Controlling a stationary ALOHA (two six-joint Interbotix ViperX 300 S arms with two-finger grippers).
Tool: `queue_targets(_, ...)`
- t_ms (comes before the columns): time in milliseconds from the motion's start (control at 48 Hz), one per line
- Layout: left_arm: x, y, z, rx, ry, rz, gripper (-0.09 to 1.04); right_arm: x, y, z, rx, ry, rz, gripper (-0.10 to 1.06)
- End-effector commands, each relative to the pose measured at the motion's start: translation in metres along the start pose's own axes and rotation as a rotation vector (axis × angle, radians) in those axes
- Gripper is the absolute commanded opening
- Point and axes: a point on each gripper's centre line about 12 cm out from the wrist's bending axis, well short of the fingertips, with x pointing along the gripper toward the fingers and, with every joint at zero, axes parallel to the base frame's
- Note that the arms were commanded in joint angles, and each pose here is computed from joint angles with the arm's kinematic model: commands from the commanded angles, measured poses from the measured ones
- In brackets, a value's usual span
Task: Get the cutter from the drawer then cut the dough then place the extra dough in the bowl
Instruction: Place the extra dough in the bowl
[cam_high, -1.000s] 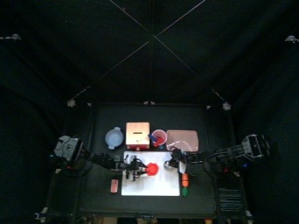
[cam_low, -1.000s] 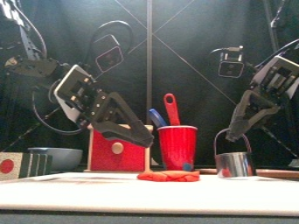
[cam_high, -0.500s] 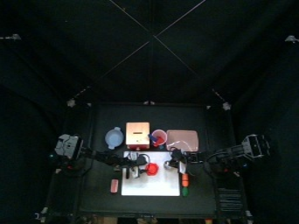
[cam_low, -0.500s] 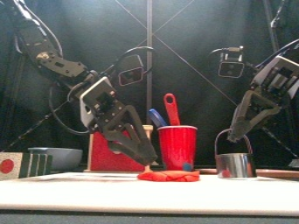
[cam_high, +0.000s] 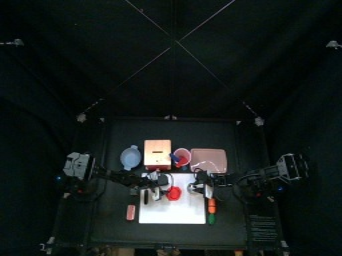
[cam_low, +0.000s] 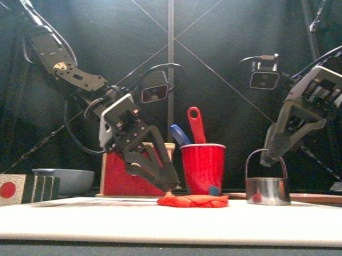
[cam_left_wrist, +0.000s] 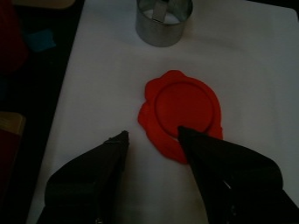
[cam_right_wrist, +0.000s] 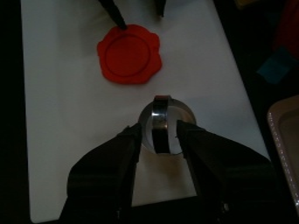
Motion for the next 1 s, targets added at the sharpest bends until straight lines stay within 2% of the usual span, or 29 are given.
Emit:
queue_targets(21,-0.002,-0.001,0.014,-0.006,-0.039,-0.004,0.86,-0.003,0.003,0.013,0.002,-0.042,0.01,0.76)
queue_targets(1000,0.011,0.0,0.002,-0.026,0.011,0.005,0.85,-0.001,0.002,0.011,0.004,-0.03,0.007,0.76)
